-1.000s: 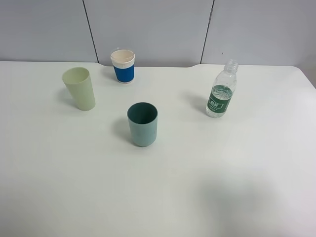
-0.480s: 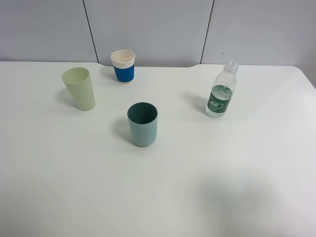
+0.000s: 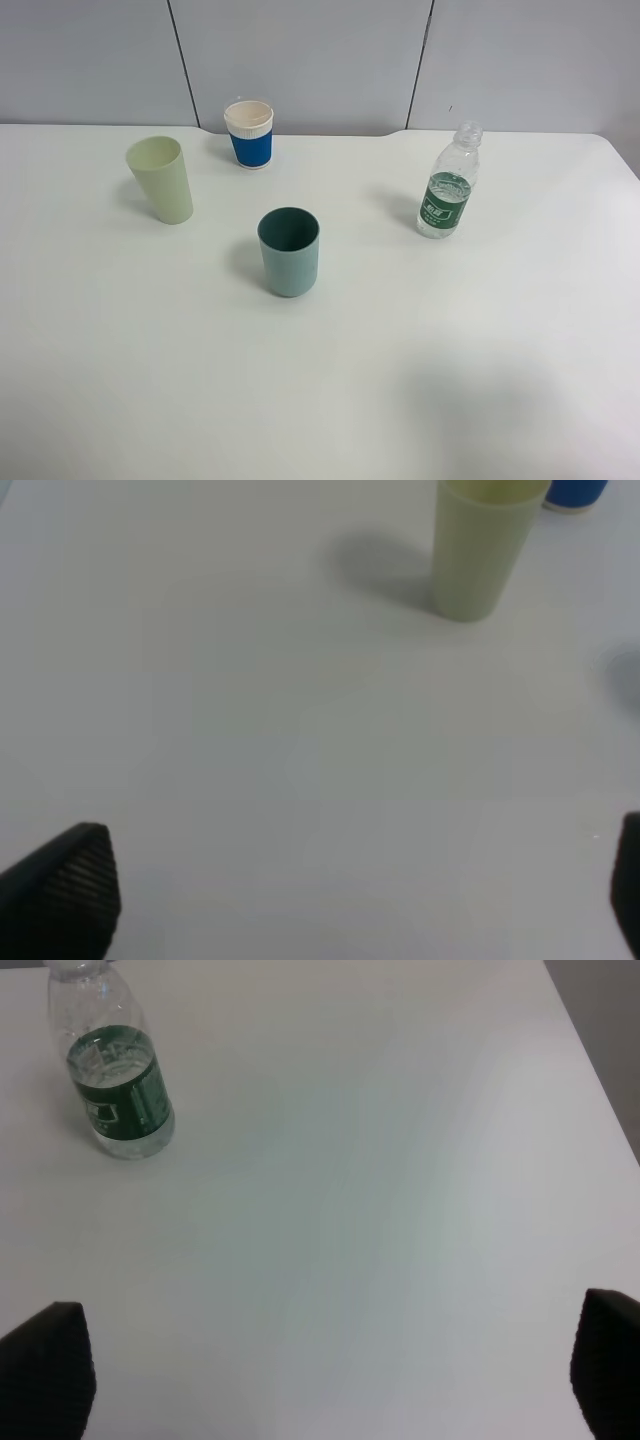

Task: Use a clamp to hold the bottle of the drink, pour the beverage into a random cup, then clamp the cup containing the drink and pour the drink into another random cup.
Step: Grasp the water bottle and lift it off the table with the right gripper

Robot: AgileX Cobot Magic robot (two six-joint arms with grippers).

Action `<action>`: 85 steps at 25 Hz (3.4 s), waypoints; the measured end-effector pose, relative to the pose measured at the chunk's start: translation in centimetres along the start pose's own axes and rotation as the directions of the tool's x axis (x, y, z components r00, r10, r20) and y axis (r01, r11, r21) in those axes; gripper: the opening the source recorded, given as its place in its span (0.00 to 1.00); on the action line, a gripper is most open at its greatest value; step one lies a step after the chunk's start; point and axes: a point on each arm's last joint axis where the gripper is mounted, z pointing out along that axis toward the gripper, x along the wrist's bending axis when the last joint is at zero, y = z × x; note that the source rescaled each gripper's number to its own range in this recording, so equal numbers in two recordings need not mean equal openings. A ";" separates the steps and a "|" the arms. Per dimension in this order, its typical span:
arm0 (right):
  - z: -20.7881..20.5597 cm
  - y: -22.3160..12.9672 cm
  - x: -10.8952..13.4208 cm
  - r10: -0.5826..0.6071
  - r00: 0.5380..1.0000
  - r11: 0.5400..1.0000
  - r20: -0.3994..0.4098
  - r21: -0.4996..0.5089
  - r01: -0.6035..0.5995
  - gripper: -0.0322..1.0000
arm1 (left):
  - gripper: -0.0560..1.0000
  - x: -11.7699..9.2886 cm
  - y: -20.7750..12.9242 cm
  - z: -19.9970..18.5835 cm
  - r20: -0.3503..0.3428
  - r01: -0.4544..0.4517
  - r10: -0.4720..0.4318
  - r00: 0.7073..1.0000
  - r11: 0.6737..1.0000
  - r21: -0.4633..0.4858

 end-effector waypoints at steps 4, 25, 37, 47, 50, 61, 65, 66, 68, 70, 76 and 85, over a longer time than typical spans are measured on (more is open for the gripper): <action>0.0 0.0 0.0 0.000 1.000 1.000 0.000 0.000 0.000 0.89 | 1.00 0.0 0.0 0.0 0.000 0.000 0.000 1.000 1.000 0.000; 0.0 0.0 0.0 0.000 1.000 1.000 0.000 0.000 0.000 0.89 | 1.00 0.0 0.0 0.0 0.000 0.000 0.000 1.000 1.000 0.000; 0.3 0.4 0.1 -0.012 1.000 1.000 -0.018 0.015 0.013 0.89 | 1.00 0.0 0.0 0.0 0.000 0.000 0.000 1.000 1.000 0.000; 4.4 5.3 0.4 -0.025 0.996 1.000 -0.088 -0.009 0.024 0.89 | 1.00 0.0 0.0 0.0 0.000 0.000 0.000 1.000 1.000 0.000; 6.3 6.4 0.3 -0.024 0.997 1.000 -0.079 -0.005 0.024 0.89 | 1.00 0.0 0.0 0.0 0.000 0.000 0.000 1.000 1.000 0.000; 14.6 8.1 -0.3 -0.002 0.999 0.998 -0.045 0.067 0.005 0.89 | 1.00 0.0 0.0 0.0 0.000 0.000 0.000 1.000 1.000 0.000; 17.8 7.8 -0.4 0.006 0.999 0.994 -0.034 0.112 -0.002 0.89 | 1.00 0.0 0.0 0.0 0.000 0.000 0.000 1.000 1.000 0.000; 18.6 7.6 -0.4 0.007 0.999 0.993 -0.031 0.121 -0.003 0.89 | 1.00 0.0 0.0 0.0 0.000 0.000 0.000 1.000 1.000 0.000; 20.0 7.3 -0.5 0.007 1.000 0.990 -0.026 0.141 -0.003 0.89 | 1.00 0.0 0.0 0.0 0.000 0.000 0.000 1.000 1.000 0.000; 21.3 6.8 -0.5 -0.006 1.000 0.987 -0.022 0.162 0.009 0.89 | 1.00 0.0 0.0 0.0 0.000 0.000 0.000 1.000 1.000 0.000; 23.9 5.9 0.7 -0.121 0.990 0.975 -0.075 0.177 0.132 0.89 | 1.00 0.0 0.0 0.0 0.000 0.000 0.000 1.000 1.000 0.000; 26.5 4.2 4.2 -0.296 0.931 0.930 -0.215 0.158 0.333 0.89 | 1.00 0.0 0.0 0.0 0.000 0.000 0.000 1.000 1.000 0.000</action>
